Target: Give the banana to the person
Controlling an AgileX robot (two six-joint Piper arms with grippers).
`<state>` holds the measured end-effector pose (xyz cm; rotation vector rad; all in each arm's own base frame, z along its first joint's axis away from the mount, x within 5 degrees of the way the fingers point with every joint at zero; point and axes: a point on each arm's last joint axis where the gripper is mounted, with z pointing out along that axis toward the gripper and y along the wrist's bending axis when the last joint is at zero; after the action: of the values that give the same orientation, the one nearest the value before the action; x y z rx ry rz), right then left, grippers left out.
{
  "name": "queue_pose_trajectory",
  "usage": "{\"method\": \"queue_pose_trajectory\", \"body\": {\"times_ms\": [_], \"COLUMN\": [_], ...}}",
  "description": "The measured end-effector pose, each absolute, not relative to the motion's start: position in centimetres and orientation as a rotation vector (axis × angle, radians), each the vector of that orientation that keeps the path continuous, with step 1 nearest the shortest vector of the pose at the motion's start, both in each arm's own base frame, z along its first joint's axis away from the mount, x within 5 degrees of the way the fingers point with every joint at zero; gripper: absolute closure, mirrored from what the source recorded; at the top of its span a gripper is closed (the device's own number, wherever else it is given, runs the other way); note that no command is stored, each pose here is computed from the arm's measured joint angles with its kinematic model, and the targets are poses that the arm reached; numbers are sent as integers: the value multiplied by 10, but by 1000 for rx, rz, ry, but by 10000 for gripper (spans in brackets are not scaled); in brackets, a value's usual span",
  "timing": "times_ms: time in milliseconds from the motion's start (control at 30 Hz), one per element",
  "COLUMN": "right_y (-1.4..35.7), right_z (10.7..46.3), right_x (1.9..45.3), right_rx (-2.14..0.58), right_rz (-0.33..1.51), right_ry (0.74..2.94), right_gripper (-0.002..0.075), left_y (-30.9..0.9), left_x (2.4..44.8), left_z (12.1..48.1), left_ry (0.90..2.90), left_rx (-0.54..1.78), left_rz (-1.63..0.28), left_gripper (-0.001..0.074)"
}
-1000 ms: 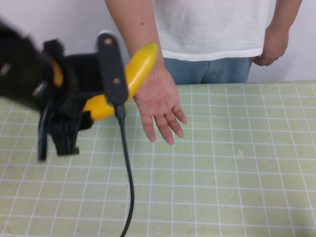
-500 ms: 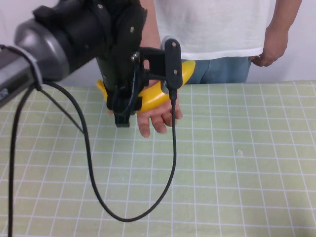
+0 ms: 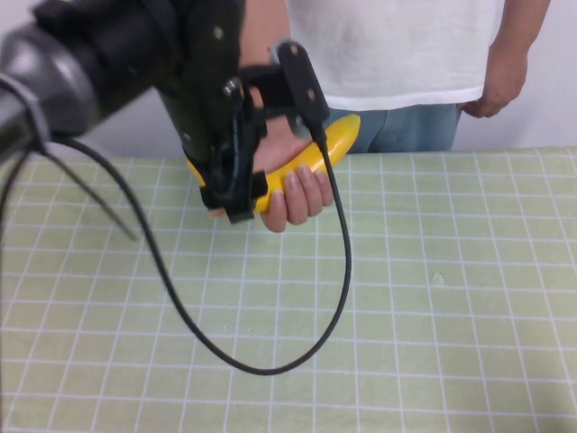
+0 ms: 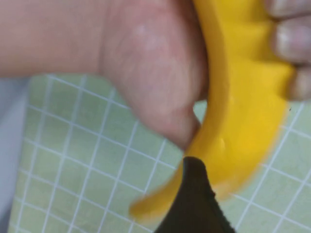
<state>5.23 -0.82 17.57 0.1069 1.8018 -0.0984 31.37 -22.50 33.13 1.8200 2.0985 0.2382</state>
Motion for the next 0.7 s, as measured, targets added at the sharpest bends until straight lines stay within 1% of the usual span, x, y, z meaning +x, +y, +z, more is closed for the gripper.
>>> {"method": "queue_pose_trajectory", "body": {"times_ms": [67, 133, 200, 233, 300, 367, 400, 500, 633, 700], "right_y": [-8, -8, -8, -8, -8, -8, -8, -8, -8, -8], "right_z": [176, 176, 176, 176, 176, 176, 176, 176, 176, 176], "right_x": [52, 52, 52, 52, 52, 52, 52, 52, 52, 52], "right_rx": [107, 107, 107, 107, 107, 107, 107, 107, 107, 107], "right_rz": [-98, -98, -98, -98, -98, -98, -98, -98, -98, -98], "right_ry": [1802, 1802, 1802, 1802, 1802, 1802, 1802, 1802, 1802, 1802], "right_gripper": [732, 732, 732, 732, 732, 732, 732, 732, 732, 732], "left_y": [-220, -212, -202, -196, -182, -171, -166, -157, -140, -130], "left_x": [305, 295, 282, 276, 262, 248, 240, 216, 187, 173], "left_z": [348, 368, 390, 400, 413, 416, 415, 401, 369, 354], "left_ry": [2085, 2073, 2066, 2067, 2082, 2106, 2122, 2167, 2205, 2184], "left_rx": [1770, 1706, 1617, 1573, 1492, 1447, 1433, 1445, 1448, 1426], "left_rz": [220, 202, 173, 145, 56, -44, -99, -201, -236, -229], "left_gripper": [281, 295, 348, 392, 513, 628, 666, 716, 733, 735]}}
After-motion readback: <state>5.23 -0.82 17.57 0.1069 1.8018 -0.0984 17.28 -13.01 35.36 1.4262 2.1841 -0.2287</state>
